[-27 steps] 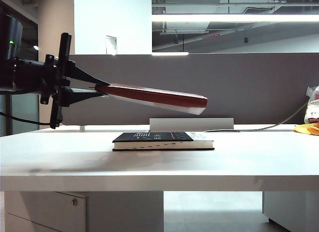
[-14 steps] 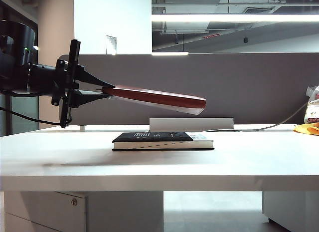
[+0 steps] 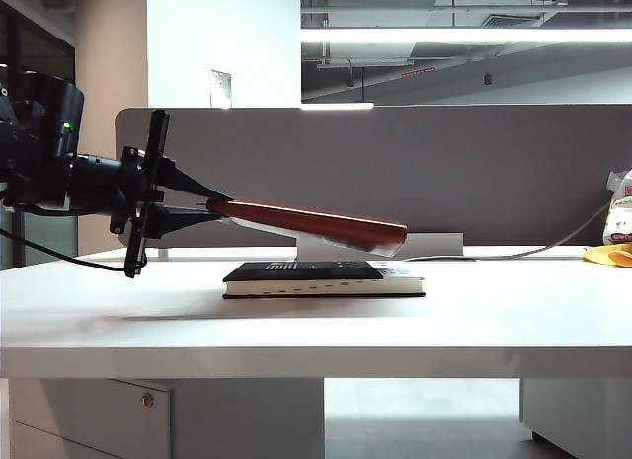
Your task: Pick up the red book and place it on top of the black book.
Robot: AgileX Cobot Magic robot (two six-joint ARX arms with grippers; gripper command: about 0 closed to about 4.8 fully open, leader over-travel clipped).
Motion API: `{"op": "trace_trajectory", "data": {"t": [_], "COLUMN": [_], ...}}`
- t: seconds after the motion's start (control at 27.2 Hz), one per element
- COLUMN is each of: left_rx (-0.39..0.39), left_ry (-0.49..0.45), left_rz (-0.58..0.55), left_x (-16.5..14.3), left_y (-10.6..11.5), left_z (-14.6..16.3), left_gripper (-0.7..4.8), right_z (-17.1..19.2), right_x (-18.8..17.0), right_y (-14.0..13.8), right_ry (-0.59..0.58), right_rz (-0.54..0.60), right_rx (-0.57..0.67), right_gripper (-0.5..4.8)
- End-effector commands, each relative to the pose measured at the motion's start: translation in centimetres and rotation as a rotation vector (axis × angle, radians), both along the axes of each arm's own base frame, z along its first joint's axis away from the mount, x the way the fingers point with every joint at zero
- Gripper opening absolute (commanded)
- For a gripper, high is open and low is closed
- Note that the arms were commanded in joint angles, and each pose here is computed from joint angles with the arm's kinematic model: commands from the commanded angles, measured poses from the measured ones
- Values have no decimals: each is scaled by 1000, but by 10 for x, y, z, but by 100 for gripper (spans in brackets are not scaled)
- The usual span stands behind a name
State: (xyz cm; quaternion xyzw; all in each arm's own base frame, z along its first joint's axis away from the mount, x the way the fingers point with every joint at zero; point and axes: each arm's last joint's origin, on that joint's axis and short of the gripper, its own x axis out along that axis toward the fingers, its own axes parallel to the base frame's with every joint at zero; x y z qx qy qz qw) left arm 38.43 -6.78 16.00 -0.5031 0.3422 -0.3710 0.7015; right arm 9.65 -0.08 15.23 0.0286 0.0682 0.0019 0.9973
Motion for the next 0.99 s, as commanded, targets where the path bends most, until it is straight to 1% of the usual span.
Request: {"op": "trace_trajectory", "data": {"t": [0.04,0.51,0.73,0.99], "left_rx": [-11,-6,1,3], "left_ry": [-80,-43,-24,-6], "left_rz": [-14,-10,15,2], "left_x": [6,28,32,39], "left_y": [-1,-3,-3,-8], "left_z": [10,7,1,-4], "left_gripper": [-6,-6,-6,-6], "right_z": [0,0,0,0], "right_x": [0,0,0,0], "right_y": [0,0,0,0], "right_ry": [-7,-7,-7,-7], "right_rz": [-1,-1,-1,-1], "right_rx": [1,1,1,1], "right_gripper": [86,86,86,86]}}
